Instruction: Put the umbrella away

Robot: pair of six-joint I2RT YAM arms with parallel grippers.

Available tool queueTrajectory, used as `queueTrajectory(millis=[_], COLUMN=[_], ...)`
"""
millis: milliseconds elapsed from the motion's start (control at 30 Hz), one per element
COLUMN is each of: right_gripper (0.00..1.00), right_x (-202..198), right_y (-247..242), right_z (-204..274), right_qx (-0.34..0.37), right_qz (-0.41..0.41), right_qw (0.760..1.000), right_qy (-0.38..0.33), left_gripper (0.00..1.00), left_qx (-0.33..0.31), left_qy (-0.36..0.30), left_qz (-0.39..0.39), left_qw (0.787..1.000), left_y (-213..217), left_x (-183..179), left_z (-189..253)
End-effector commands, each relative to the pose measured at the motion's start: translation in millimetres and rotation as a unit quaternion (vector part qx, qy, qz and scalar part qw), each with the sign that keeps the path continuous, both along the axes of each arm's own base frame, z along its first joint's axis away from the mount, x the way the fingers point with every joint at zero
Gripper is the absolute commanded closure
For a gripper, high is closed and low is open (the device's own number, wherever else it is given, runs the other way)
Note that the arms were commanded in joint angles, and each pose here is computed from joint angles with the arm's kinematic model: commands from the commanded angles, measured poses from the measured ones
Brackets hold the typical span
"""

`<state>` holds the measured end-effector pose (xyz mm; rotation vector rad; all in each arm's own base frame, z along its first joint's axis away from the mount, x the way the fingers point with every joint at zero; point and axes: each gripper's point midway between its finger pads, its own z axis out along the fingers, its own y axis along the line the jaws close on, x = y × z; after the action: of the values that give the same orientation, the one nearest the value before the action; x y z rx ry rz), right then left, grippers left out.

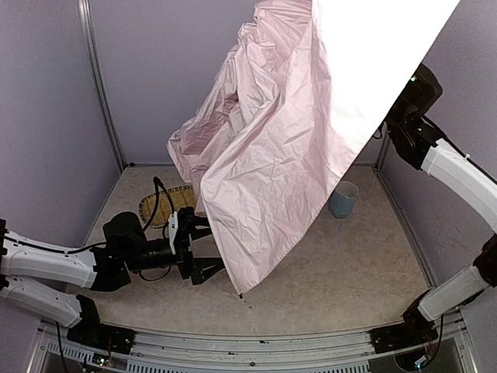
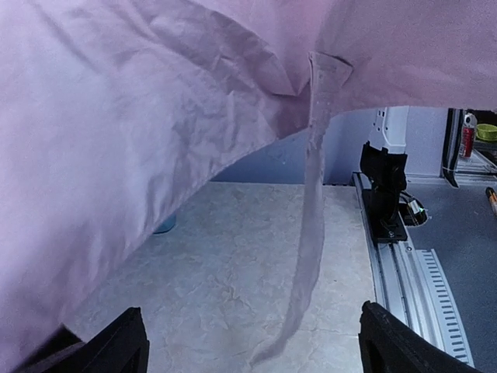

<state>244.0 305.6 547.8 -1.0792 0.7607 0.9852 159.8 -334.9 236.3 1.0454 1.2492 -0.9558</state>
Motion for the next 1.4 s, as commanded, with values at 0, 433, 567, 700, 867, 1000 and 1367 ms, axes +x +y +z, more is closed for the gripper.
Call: queueTrajectory(millis=[0, 433, 567, 700, 867, 1000, 1367], right_gripper=[1.0, 1.0, 1.0, 1.0, 1.0, 1.0, 1.0], right_x=[-11, -5, -6, -24, -52, -66, -98], right_y=[-7, -8, -13, -9, -16, -14, 28], right_z=[30, 31, 25, 2, -14, -35, -161], right_qx=[0.035, 0.024, 0.006, -0.054, -0.065, -0.086, -0.157], right_qz=[0.015, -0.014, -0.049, -0.005, 0.033, 0.063, 0.107], right_qw=[0.999, 0.999, 0.998, 0.997, 0.994, 0.99, 0.981], right_qy=[-0.033, -0.03, -0.045, -0.055, -0.078, -0.087, -0.034], left_gripper=[0.09, 0.94, 1.0, 1.0, 1.0, 1.0, 1.0], left_qx=[-0.034, -0.041, -0.015, 0.056, 0.093, 0.11, 0.139], left_qy=[-0.049, -0.022, -0.041, -0.063, -0.058, -0.081, -0.105], left_qz=[-0.076, -0.131, -0.073, 0.009, 0.08, 0.103, 0.144], left_qw=[0.995, 0.99, 0.996, 0.996, 0.991, 0.985, 0.974], left_y=[-32, -61, -42, -25, -1, 4, -14], left_x=[-13, -22, -13, 16, 67, 100, 195], left_z=[30, 16, 5, -20, -43, -45, -47])
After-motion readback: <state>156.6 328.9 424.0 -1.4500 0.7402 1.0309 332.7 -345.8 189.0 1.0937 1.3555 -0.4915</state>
